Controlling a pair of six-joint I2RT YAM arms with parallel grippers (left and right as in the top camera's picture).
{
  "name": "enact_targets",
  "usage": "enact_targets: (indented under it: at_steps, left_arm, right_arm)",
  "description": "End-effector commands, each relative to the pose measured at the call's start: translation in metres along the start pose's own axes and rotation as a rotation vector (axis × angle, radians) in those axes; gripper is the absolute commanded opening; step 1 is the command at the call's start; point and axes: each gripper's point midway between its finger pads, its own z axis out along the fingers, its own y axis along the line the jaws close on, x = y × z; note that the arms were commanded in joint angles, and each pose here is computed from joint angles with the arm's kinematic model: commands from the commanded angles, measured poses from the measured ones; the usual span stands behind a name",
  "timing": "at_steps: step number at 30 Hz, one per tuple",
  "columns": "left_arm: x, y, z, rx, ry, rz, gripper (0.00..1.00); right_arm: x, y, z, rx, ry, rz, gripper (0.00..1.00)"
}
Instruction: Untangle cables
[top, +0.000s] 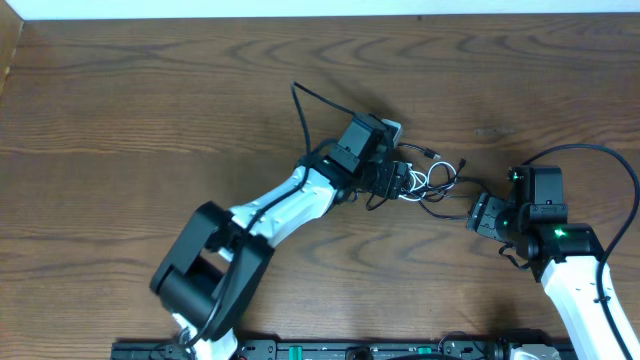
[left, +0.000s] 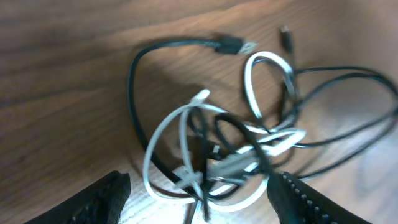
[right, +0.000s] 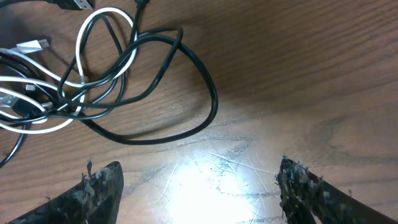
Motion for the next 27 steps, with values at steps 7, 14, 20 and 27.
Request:
enact_targets:
  at_steps: [7, 14, 20, 27]
  left_arm:
    - [0.014, 0.010, 0.015, -0.033, 0.038, -0.040, 0.09]
    - [0.007, -0.010, -0.015, 0.023, 0.036, -0.082, 0.07]
    - [0.002, -0.041, -0.073, 0.099, 0.033, -0.073, 0.07]
    - [-0.005, -0.060, -0.126, 0.129, -0.024, -0.044, 0.07]
  right_arm:
    - [-0.007, 0.004, -0.005, -0.021, -0.015, 0.016, 0.77]
    - [-0.003, 0.057, -0.013, -0.308, 0.000, -0.193, 0.76]
    - [0.012, 0.112, -0.037, -0.618, -0.026, -0.492, 0.71]
    - [0.028, 0.130, -0.040, -0.658, -0.020, -0.615, 0.67]
